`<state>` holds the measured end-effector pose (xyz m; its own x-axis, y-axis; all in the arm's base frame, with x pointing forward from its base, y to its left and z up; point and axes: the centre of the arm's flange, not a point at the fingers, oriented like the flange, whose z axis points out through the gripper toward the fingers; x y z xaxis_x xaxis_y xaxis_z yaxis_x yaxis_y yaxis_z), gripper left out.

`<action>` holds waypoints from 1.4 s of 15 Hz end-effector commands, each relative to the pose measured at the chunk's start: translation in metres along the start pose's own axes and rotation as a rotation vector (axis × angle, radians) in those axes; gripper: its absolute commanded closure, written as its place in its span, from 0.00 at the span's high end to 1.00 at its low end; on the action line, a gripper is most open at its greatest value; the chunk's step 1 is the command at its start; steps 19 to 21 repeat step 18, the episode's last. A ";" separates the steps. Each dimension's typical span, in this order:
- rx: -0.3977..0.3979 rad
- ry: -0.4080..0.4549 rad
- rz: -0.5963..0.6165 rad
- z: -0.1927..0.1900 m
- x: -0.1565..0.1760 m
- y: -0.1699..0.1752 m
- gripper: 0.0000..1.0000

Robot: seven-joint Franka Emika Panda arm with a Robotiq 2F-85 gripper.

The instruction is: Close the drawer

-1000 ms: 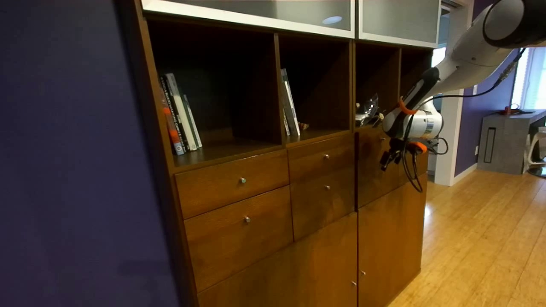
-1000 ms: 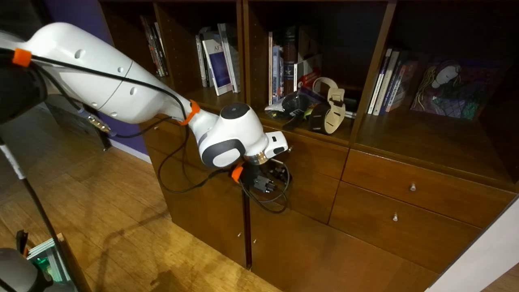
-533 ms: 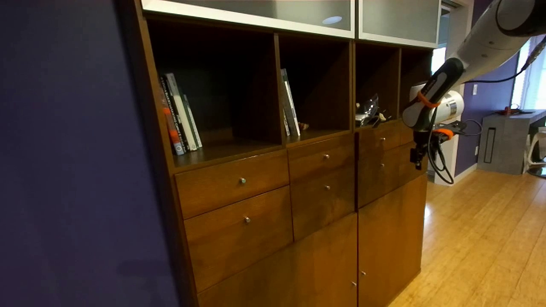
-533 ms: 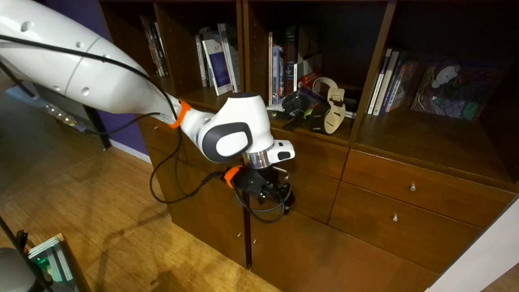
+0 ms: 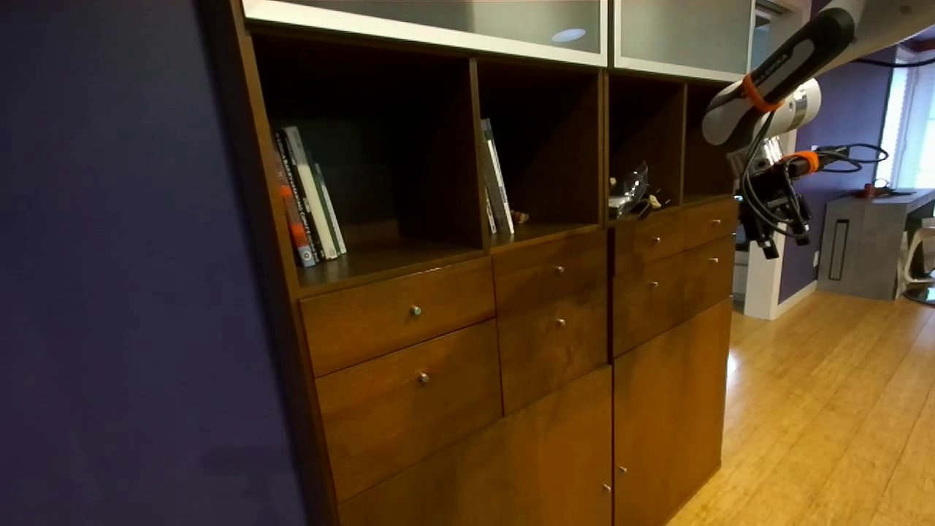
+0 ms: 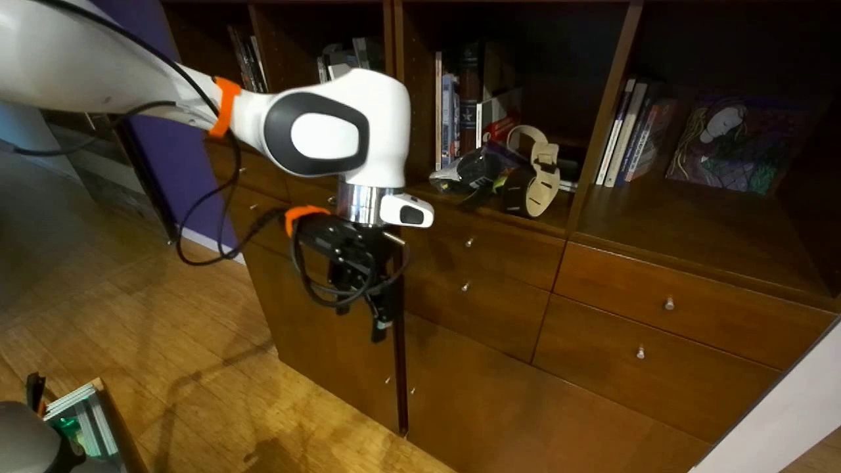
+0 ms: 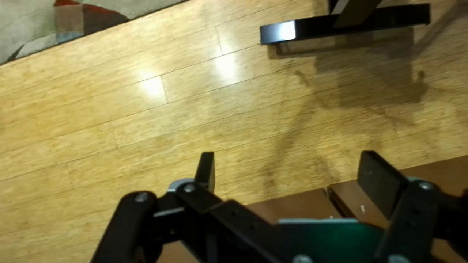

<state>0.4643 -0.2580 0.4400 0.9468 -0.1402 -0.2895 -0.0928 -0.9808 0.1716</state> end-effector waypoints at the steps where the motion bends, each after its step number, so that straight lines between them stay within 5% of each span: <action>1: 0.176 0.006 -0.008 -0.041 -0.061 -0.015 1.00; 5: 0.325 0.051 -0.012 -0.073 -0.113 -0.029 1.00; 11: 0.432 0.335 -0.027 -0.102 -0.158 -0.049 1.00; 12: 0.402 0.236 -0.009 -0.107 -0.137 -0.035 1.00; 21: 0.403 0.235 -0.009 -0.103 -0.137 -0.036 1.00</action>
